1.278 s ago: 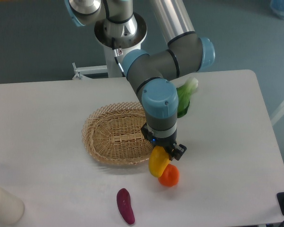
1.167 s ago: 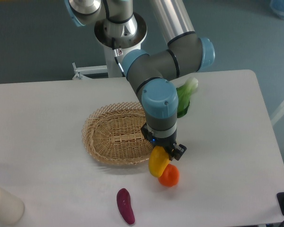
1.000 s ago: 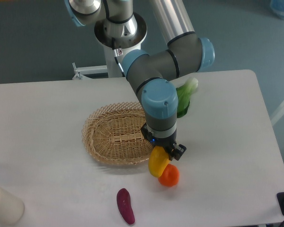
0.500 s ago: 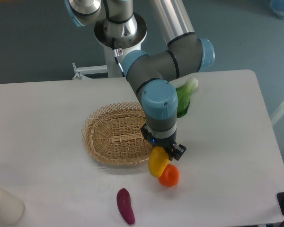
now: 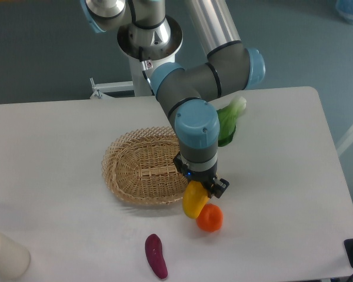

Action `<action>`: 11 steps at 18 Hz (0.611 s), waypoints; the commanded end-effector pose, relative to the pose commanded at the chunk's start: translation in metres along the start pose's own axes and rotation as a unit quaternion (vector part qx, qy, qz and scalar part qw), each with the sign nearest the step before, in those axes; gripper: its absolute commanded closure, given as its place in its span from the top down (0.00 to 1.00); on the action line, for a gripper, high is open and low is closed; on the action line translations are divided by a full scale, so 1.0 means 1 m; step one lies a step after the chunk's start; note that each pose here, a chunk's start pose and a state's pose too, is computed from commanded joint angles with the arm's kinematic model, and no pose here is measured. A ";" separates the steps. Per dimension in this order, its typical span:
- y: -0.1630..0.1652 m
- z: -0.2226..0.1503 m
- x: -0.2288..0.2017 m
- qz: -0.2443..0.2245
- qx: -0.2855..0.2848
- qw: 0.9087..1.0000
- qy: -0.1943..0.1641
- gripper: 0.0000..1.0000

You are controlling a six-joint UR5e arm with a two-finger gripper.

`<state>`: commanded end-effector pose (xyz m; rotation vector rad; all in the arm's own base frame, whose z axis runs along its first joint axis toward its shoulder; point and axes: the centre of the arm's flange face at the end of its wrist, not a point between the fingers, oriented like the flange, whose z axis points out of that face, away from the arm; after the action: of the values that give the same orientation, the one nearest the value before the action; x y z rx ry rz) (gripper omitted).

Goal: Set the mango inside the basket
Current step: 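Carry the held mango over the wicker basket and lower it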

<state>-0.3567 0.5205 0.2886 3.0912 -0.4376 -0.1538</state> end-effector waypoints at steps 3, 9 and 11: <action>0.005 0.006 0.013 0.011 0.006 1.000 -0.009 0.48; 0.011 0.009 0.040 0.044 0.006 0.999 0.004 0.48; 0.012 0.011 0.056 0.057 0.003 0.998 0.010 0.48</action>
<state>-0.3074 0.4938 0.2722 3.0602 -0.6134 -0.1205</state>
